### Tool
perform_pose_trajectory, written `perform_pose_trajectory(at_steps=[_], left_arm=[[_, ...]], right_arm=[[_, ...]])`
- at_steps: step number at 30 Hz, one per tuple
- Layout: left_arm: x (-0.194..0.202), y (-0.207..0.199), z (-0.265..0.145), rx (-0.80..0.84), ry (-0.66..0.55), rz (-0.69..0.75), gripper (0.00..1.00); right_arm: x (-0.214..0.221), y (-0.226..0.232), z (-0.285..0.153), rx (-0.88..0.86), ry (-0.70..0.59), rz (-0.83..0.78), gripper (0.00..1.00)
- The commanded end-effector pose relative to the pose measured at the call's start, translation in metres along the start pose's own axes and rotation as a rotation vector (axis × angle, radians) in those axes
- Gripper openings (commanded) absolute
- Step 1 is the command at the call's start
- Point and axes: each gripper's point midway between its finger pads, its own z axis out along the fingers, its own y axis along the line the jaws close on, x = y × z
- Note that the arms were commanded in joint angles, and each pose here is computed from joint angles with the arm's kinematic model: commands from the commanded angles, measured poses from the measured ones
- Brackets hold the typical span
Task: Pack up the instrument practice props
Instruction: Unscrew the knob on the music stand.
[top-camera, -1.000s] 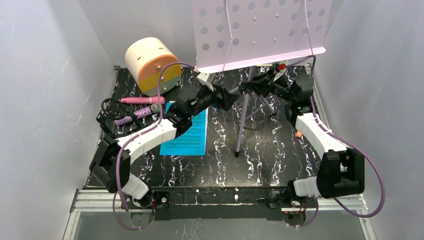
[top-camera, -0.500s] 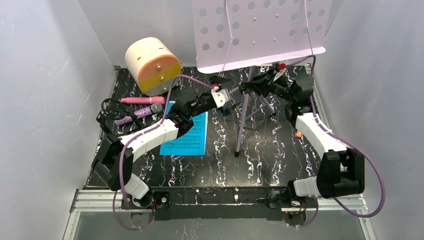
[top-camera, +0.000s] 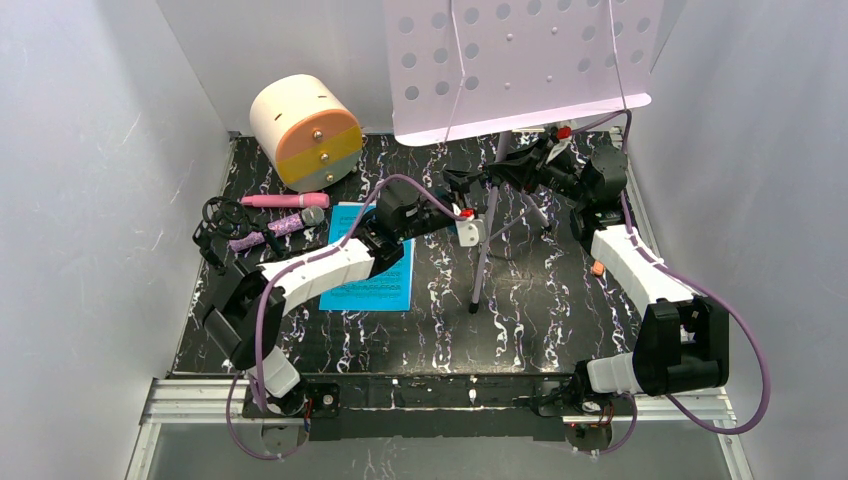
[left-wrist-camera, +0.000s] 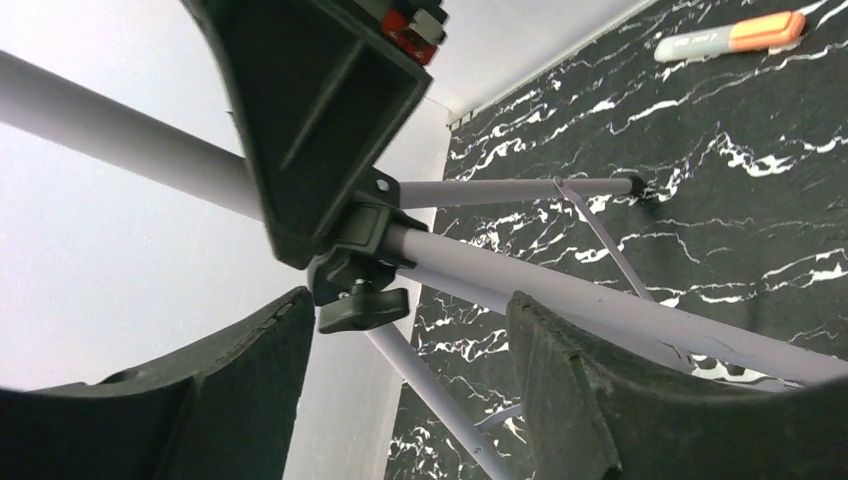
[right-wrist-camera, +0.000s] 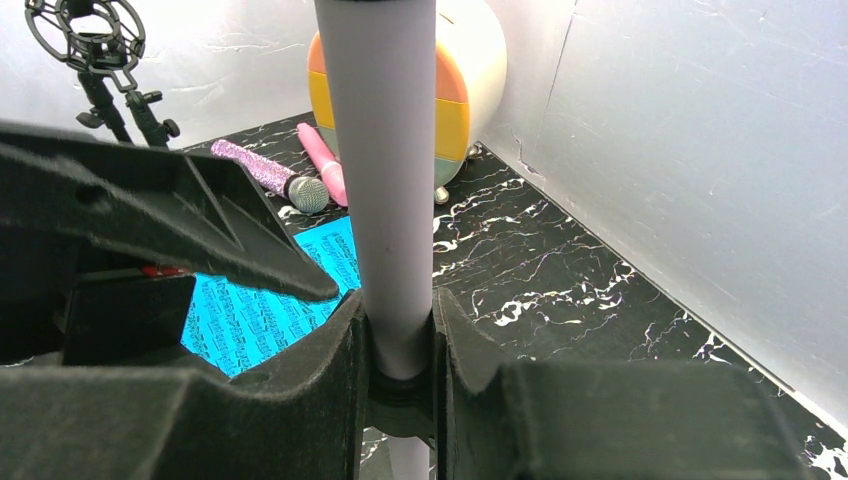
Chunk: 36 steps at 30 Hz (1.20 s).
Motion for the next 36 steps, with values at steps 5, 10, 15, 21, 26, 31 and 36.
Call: perform_pose_trajectory(at_steps=[5, 10, 15, 21, 26, 31, 36], left_arm=[[-0.001, 0.017, 0.015, -0.035, 0.022, 0.081, 0.57], [0.009, 0.015, 0.016, -0.05, 0.061, 0.034, 0.43], [0.017, 0.012, 0.015, -0.072, 0.094, -0.064, 0.28], [0.02, 0.018, 0.013, -0.172, 0.124, -0.393, 0.07], [0.024, 0.028, 0.003, -0.353, 0.155, -0.863, 0.01], [0.031, 0.016, -0.003, -0.536, 0.151, -1.468, 0.03], [0.024, 0.006, 0.0, -0.535, 0.035, -1.947, 0.08]], right_arm=[[0.036, -0.013, -0.003, 0.063, 0.101, 0.141, 0.01], [0.035, -0.013, -0.003, 0.062, 0.101, 0.138, 0.01], [0.036, -0.012, -0.003, 0.06, 0.103, 0.142, 0.01], [0.036, -0.012, -0.002, 0.059, 0.101, 0.144, 0.01], [0.038, -0.013, -0.002, 0.061, 0.104, 0.154, 0.01], [0.04, -0.017, 0.0, 0.077, 0.094, 0.167, 0.01], [0.038, -0.017, 0.0, 0.08, 0.084, 0.17, 0.01]])
